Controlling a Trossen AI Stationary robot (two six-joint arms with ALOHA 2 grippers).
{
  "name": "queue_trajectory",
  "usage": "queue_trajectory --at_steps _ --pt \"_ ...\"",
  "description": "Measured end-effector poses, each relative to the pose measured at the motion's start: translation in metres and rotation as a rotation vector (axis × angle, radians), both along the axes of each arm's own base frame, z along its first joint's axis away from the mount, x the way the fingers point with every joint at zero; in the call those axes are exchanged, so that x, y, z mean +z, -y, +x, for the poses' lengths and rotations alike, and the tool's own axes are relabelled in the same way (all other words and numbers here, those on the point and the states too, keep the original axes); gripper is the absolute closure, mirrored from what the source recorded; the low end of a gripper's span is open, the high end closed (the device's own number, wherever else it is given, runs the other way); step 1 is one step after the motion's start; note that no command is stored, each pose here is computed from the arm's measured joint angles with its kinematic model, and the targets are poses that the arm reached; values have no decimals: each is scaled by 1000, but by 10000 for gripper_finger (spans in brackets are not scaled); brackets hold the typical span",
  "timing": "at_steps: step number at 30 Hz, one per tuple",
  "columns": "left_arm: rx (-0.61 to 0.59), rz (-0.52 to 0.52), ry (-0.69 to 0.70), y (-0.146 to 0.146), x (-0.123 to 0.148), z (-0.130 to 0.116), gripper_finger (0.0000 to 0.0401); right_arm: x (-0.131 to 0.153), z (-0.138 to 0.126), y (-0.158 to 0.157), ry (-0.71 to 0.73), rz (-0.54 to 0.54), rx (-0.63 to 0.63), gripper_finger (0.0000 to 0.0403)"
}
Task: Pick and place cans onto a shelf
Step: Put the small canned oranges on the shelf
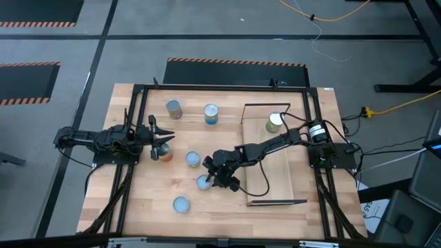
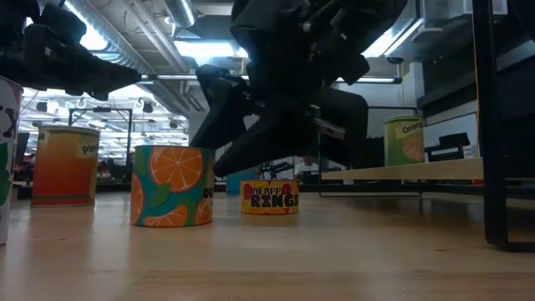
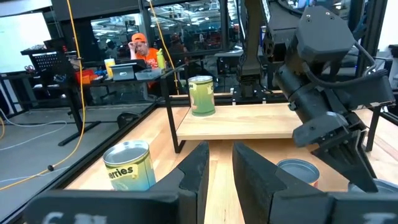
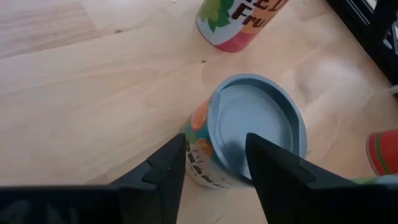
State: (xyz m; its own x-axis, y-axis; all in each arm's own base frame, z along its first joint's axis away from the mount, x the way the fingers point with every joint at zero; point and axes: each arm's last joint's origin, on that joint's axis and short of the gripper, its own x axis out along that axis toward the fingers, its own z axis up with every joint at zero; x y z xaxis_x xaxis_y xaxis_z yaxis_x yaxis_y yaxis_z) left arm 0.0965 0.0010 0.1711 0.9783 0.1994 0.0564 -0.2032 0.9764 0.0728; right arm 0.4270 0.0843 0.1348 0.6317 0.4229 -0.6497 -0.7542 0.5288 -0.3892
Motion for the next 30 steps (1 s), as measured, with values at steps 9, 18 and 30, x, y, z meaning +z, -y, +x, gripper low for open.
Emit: queue_trajectory --at_steps 9,18,30 --pt "1 0 0 0 0 0 337 1 0 0 -2 0 -4 331" --pt "1 0 0 0 0 0 337 1 -1 0 -6 1 -3 389" --pt "1 0 0 0 0 0 337 41 -13 3 5 15 -28 393"
